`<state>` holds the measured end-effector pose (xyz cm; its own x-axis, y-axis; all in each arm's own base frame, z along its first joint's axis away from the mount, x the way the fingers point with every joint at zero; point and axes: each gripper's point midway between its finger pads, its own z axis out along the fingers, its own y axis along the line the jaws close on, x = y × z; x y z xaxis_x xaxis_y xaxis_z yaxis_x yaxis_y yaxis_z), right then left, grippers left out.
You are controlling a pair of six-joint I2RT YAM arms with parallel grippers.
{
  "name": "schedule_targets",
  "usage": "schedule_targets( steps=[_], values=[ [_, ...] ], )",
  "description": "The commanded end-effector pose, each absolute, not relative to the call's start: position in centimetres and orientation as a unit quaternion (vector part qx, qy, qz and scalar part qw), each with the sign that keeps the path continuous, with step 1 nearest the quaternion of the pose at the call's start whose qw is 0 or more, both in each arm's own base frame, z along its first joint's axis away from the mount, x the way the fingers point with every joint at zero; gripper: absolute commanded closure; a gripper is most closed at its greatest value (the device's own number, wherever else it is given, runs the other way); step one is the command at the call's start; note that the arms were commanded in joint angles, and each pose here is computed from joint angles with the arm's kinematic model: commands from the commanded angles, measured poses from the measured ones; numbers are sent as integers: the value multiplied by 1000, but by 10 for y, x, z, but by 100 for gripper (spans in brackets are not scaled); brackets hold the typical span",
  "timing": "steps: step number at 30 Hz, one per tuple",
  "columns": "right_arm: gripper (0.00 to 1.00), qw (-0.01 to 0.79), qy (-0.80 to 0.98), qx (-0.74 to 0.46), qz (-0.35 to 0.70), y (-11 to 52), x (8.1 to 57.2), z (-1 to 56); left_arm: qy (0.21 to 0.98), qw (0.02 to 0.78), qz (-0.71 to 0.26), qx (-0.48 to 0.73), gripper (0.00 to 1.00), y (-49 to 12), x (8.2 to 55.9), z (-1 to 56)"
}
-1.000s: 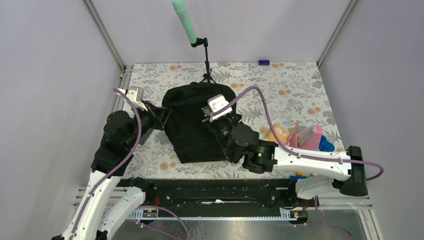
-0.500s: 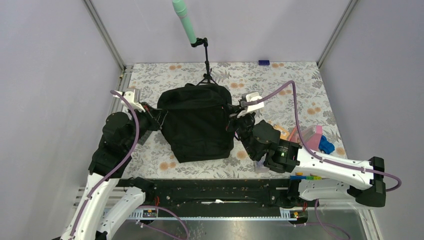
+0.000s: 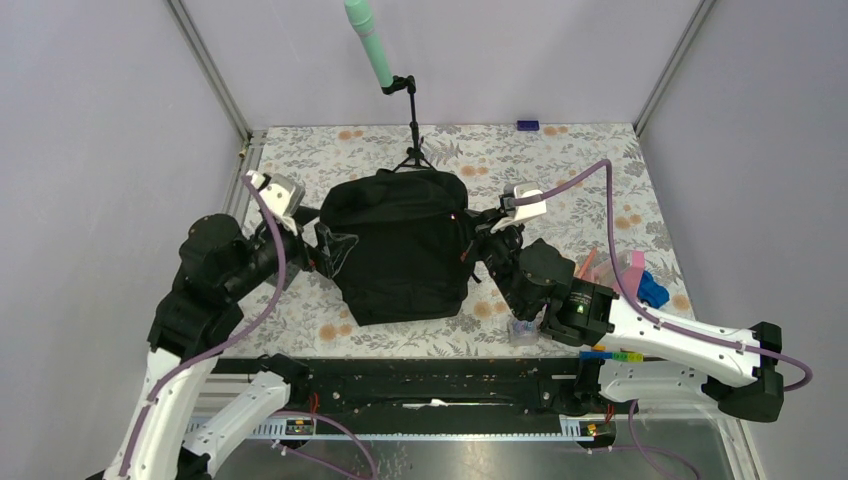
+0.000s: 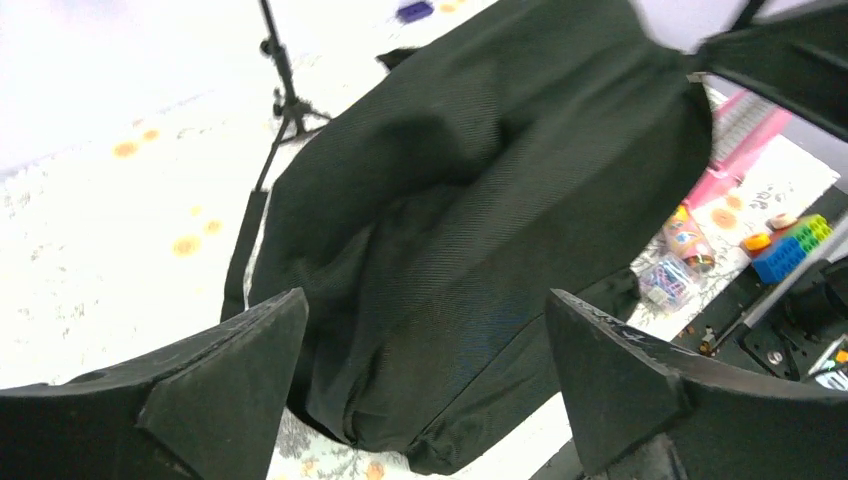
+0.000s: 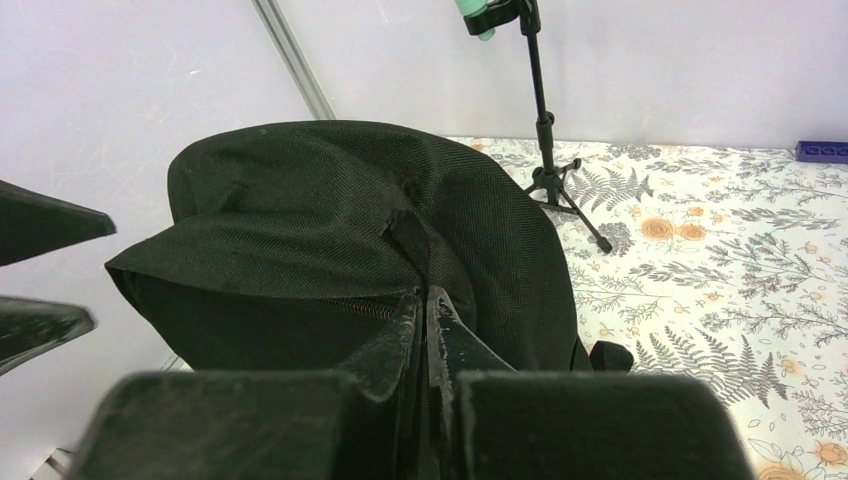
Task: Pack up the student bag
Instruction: Zip the student bag at the center of the board.
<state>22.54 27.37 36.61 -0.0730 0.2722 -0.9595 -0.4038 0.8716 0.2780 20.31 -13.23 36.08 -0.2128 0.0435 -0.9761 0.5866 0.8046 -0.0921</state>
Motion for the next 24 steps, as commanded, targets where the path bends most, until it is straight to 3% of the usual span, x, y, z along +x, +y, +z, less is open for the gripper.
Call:
schedule_targets(
  steps=[1, 7, 15, 24],
  values=[
    [100, 681, 679, -23, 273, 271, 226, 378, 654, 660, -225, 293, 4, -142, 184, 414],
    [100, 678, 679, -18, 281, 275, 226, 378, 633, 640, -265, 346, 5, -177, 183, 428],
    [100, 674, 680, -24, 288, 283, 226, 377, 608, 626, -228, 432, 9, -241, 203, 431],
    [100, 674, 679, -24, 290, 282, 225, 377, 610, 621, -105, 480, 6, -270, 233, 395]
  ],
)
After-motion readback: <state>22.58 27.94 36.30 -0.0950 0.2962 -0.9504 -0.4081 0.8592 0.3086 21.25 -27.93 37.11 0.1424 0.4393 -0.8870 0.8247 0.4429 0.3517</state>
